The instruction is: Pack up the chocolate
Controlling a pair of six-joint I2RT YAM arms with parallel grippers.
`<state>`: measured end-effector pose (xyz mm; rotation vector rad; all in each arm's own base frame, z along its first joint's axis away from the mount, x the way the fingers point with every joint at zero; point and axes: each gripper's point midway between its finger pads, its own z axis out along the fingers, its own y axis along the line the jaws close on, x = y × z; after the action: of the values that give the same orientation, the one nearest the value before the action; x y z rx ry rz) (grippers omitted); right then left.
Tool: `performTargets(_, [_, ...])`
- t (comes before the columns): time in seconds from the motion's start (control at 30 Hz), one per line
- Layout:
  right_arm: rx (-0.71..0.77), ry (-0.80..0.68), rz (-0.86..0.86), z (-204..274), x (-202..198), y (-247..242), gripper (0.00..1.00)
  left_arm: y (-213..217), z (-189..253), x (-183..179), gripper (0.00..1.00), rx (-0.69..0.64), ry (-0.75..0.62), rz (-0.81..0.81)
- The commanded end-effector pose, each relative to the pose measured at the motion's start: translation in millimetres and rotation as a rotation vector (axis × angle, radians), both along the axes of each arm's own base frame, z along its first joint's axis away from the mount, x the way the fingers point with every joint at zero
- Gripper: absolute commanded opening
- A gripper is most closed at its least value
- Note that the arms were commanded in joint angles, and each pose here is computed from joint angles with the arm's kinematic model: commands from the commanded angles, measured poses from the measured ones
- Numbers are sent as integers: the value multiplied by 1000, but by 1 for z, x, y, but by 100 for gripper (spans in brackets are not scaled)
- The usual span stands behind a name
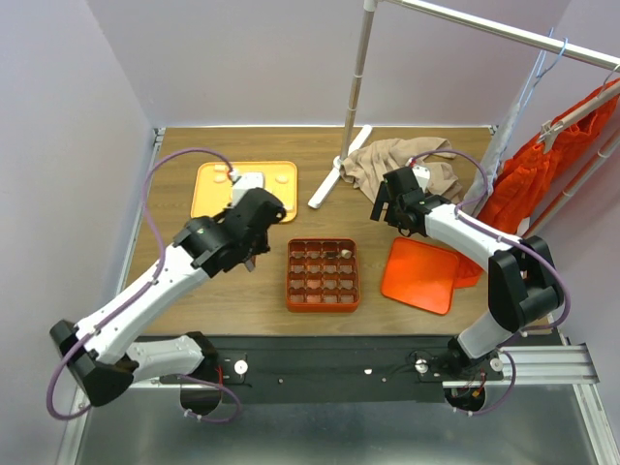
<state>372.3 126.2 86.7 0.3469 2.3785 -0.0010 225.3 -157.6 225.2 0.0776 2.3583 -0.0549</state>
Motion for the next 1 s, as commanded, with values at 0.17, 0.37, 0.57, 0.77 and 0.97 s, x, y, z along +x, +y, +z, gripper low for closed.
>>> performTargets(0.17, [15, -6, 20, -2, 1, 2, 100, 77, 12, 52, 44, -54, -190, 305])
performTargets(0.37, [22, -12, 21, -1, 1, 4, 100, 91, -12, 72, 41, -95, -254, 375])
performTargets(0.57, [18, -17, 20, 1, 1, 2, 100, 92, -35, 67, 40, -198, -338, 407])
performTargets(0.77, [28, -1, 29, -5, 2, 6, 100, 78, -51, 70, 40, -180, -340, 390])
performTargets(0.97, [25, -6, 28, -3, 2, 5, 100, 56, -60, 73, 41, -91, -383, 392])
